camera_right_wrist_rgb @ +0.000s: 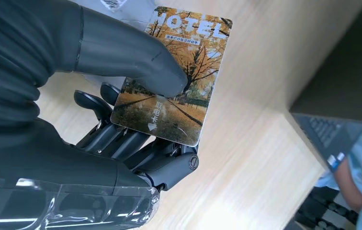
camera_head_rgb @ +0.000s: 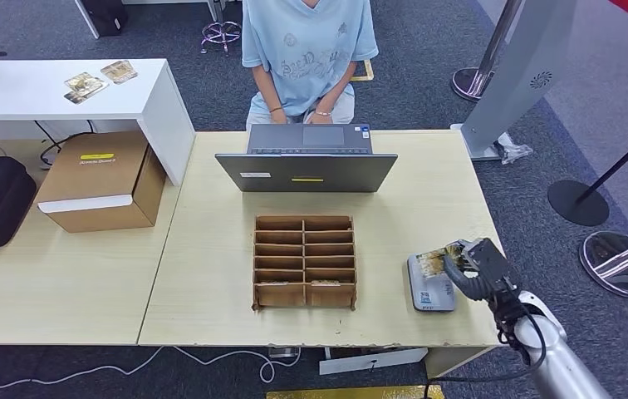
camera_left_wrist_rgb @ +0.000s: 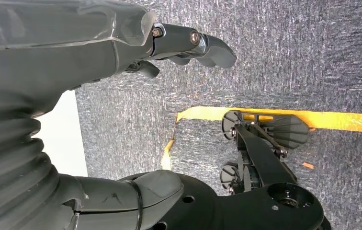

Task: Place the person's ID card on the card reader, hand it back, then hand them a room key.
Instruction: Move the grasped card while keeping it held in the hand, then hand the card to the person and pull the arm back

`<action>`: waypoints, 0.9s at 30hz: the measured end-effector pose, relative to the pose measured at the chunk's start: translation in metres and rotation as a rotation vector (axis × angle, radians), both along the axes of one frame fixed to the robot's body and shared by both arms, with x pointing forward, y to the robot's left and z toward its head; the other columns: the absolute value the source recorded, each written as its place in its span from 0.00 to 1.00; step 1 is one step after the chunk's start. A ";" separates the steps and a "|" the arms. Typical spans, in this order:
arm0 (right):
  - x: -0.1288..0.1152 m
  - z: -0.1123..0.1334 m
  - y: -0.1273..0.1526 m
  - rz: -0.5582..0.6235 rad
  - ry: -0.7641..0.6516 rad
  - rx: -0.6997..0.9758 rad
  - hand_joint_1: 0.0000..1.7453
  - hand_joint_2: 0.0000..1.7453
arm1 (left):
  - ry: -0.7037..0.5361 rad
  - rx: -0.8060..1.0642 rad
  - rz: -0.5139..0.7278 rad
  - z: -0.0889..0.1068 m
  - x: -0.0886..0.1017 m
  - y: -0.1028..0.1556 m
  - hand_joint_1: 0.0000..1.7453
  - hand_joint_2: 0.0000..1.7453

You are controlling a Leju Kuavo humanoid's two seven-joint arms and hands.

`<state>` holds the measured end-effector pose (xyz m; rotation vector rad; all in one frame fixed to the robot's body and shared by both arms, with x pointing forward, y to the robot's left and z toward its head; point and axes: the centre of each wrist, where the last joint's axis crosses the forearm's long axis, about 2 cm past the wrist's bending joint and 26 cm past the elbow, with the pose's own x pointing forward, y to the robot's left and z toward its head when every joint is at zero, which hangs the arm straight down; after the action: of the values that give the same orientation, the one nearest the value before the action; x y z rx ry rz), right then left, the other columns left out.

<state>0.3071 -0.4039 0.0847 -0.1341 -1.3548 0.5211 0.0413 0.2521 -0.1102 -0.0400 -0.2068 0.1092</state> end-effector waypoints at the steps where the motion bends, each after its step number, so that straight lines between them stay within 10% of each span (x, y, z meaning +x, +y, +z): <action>1: 0.001 0.002 -0.001 -0.001 -0.010 0.026 1.00 1.00 | 0.000 0.000 0.000 0.000 0.000 0.000 0.00 1.00; 27: 0.068 0.062 0.028 -0.052 -0.296 0.195 1.00 1.00 | 0.001 0.019 -0.021 0.000 0.000 -0.002 0.00 1.00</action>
<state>0.3755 -0.3756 0.1463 -0.0883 -1.6789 0.3304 0.0414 0.2502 -0.1100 -0.0234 -0.2064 0.0859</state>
